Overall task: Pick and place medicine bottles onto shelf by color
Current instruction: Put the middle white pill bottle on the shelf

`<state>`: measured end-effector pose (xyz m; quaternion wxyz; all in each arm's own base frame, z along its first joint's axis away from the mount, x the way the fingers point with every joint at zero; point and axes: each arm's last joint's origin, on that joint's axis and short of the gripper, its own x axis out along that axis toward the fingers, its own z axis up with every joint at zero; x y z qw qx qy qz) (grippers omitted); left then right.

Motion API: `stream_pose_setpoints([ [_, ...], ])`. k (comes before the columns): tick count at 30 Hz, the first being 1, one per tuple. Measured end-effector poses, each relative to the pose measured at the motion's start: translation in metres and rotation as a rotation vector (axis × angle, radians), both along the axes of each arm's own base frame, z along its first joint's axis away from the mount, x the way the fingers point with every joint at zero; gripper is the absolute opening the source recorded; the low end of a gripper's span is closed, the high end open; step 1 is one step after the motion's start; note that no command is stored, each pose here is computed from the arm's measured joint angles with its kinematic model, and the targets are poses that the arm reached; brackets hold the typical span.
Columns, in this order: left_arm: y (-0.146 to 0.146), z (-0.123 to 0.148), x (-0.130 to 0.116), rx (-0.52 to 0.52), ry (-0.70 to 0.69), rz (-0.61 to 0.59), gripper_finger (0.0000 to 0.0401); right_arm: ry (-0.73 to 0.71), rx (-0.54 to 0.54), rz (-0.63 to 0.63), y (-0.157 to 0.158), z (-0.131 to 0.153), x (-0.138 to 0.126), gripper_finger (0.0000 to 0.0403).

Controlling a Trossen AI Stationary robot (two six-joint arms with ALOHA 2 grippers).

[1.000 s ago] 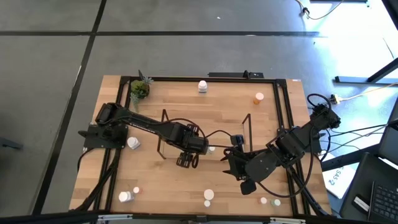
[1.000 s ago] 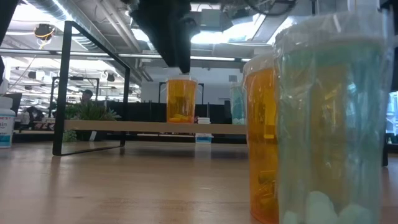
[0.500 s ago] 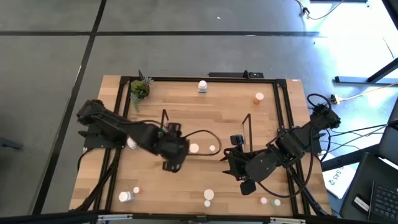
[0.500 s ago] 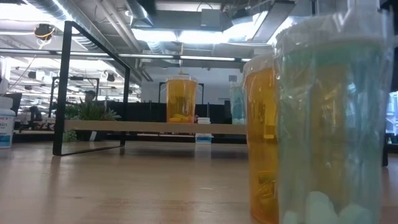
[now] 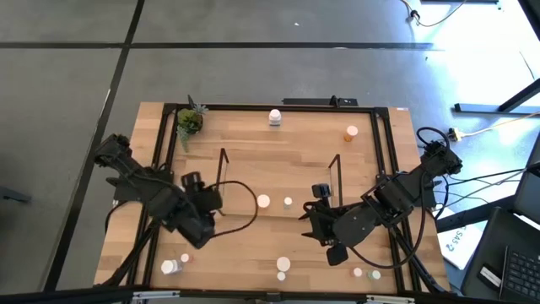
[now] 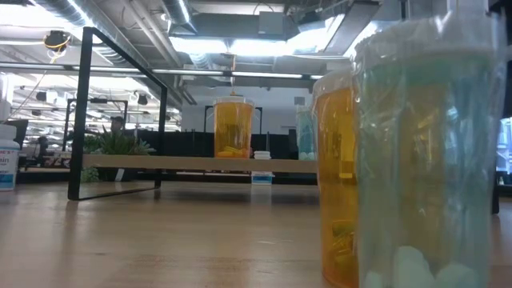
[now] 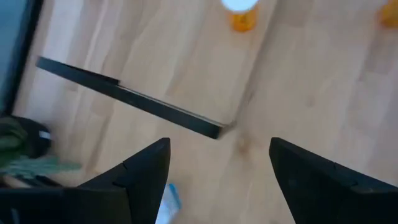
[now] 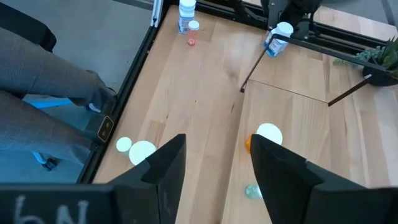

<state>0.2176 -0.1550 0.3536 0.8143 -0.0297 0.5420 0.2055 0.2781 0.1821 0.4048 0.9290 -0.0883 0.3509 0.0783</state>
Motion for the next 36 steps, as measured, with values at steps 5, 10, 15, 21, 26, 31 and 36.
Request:
stream_pose_setpoints([
  [5,-0.004,-0.003,-0.013,-0.033,-0.029,0.064,0.0268,0.000,0.000,0.000,0.000,0.000,0.000,0.0181],
  [10,0.007,-0.016,-0.033,-0.053,-0.027,0.169,0.0268,0.000,0.000,0.000,0.000,0.000,0.000,0.0181],
  [15,0.021,-0.028,-0.049,-0.076,-0.043,0.297,0.0268,0.000,0.000,0.000,0.000,0.000,0.000,0.0181],
  [21,0.034,-0.049,-0.068,-0.124,0.041,0.418,0.0268,0.000,0.000,0.000,0.000,0.000,0.000,0.0181],
  [26,0.037,-0.064,-0.073,-0.105,0.092,0.426,0.0268,0.000,0.000,0.000,0.000,0.000,0.000,0.0181],
  [31,0.039,-0.073,-0.076,-0.094,0.152,0.405,0.0268,0.000,0.000,0.000,0.000,0.000,0.000,0.0181],
  [36,0.039,-0.076,-0.077,-0.086,0.170,0.406,0.0268,0.000,0.000,0.000,0.000,0.000,0.000,0.0181],
])
